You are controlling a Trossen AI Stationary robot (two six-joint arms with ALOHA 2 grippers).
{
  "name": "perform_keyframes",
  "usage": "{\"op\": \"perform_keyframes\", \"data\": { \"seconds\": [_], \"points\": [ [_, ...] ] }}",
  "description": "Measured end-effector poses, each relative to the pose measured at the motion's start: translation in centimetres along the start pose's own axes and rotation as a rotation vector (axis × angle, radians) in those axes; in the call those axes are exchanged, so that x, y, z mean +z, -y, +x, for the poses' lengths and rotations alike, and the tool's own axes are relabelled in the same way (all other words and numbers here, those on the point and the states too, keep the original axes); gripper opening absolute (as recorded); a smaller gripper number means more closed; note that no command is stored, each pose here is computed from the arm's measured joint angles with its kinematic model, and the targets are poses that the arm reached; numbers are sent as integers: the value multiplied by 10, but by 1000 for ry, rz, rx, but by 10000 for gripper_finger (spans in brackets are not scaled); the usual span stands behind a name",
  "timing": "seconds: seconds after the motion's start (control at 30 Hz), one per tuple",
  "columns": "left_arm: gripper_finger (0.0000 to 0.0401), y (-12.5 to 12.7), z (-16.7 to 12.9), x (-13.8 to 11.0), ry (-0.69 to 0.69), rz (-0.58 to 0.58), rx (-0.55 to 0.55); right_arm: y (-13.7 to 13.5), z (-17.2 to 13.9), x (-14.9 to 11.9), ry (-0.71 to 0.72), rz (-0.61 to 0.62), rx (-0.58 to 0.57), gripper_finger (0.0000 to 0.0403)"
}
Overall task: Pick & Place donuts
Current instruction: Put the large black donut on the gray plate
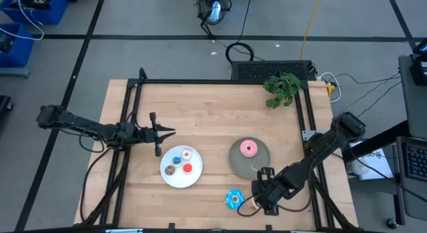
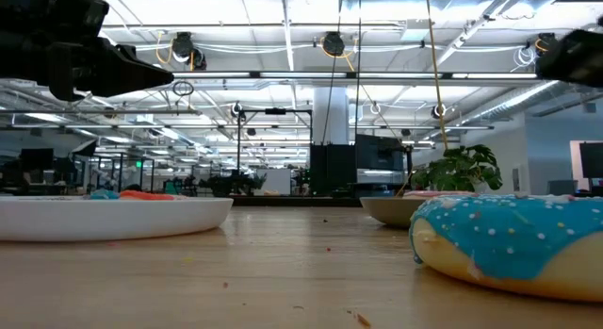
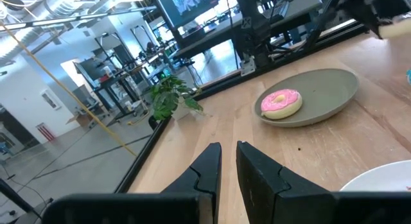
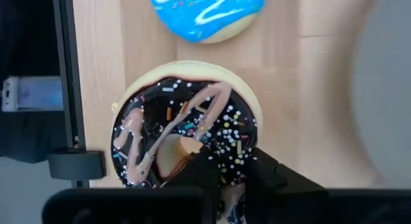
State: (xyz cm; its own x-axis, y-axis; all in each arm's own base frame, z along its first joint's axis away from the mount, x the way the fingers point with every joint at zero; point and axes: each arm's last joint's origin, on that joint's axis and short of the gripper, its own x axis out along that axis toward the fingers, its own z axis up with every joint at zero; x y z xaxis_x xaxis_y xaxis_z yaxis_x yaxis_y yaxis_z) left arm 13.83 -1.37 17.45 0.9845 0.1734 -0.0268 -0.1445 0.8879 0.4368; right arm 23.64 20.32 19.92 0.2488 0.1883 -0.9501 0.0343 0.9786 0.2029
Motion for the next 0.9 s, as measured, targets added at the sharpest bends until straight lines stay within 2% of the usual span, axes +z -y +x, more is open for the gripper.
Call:
{"op": "perform_keyframes", "data": {
  "seconds": [0.23,0.5,0.77,0.9],
  "points": [
    [56,0,0,0,1,3,0,19,-37,1,10,27,23,13],
    [56,0,0,0,1,61,1,41,-68,2,46,64,22,18],
    [56,0,0,0,-3,62,7,50,-67,6,25,71,1,18],
    [56,0,0,0,-2,62,8,69,-69,15,-16,88,24,18]
  ]
}}
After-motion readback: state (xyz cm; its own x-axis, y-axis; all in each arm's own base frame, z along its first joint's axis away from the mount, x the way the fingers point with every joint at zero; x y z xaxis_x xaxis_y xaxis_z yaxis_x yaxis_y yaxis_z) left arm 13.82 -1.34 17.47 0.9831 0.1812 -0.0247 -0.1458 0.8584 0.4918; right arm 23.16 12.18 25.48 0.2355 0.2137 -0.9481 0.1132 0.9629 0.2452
